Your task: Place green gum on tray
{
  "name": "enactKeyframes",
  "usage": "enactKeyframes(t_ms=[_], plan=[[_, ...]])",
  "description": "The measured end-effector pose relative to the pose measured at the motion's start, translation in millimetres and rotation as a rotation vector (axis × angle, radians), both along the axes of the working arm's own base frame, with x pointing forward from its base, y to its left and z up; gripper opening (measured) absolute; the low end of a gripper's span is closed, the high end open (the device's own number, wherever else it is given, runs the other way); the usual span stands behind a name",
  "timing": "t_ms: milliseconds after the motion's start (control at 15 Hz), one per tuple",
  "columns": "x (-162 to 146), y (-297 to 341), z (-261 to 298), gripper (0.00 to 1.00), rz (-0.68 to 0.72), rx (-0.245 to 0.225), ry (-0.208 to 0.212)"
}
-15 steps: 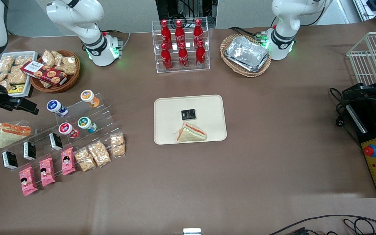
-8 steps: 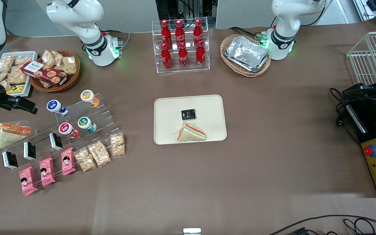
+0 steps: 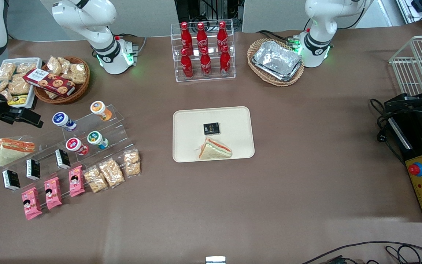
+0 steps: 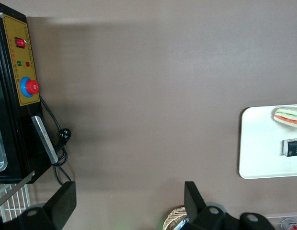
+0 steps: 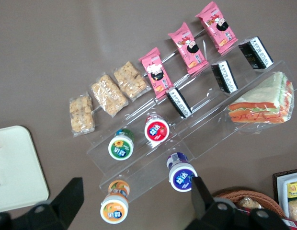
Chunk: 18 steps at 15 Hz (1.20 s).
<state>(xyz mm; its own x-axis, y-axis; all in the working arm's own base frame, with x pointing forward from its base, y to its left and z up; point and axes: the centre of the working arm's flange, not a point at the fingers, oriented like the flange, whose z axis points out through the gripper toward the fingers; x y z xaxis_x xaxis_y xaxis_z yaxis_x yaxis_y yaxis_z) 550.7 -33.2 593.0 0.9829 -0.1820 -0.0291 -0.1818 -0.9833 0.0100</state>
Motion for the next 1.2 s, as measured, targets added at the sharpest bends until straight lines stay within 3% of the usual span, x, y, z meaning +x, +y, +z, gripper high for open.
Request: enactKeyframes(t_ms=[400, 733, 1200], plan=[[-7, 38, 7, 1.00, 0.077, 0.003, 0.010], [-14, 33, -18, 1.00, 0.140, 0.009, 0.045], [-40, 37, -98, 1.00, 0.162, 0.008, -0.030]])
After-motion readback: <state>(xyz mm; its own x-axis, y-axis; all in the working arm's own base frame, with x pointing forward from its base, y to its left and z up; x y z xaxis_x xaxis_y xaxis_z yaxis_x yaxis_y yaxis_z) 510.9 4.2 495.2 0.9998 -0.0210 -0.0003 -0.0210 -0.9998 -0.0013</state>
